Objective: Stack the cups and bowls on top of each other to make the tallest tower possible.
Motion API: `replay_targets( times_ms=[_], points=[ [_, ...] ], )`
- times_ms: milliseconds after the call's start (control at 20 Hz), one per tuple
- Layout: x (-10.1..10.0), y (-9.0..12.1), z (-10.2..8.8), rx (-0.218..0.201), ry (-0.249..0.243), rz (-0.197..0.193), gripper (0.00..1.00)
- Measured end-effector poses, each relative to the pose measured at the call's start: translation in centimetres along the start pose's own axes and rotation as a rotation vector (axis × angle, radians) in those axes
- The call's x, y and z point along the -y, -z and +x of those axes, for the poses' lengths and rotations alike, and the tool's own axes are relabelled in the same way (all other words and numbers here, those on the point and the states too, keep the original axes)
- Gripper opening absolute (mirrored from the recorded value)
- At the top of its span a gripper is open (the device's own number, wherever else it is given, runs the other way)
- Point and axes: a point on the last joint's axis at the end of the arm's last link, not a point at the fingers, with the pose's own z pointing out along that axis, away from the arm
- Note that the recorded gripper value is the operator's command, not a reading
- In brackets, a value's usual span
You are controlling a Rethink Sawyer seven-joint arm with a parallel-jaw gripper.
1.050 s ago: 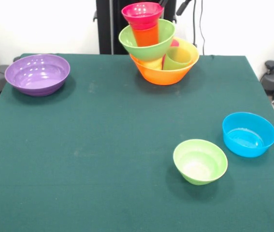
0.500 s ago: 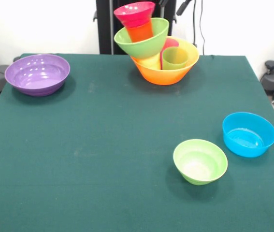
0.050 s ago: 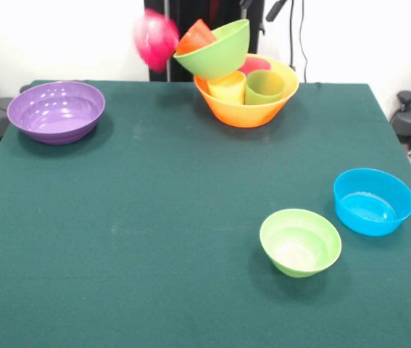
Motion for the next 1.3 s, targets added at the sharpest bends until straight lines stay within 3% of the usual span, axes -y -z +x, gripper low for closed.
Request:
replay_targets(
  times_ms=[1300],
  points=[
    [-0.3, -1.0, 0.4, -0.025, 0.013, 0.019, 1.0]
  ],
)
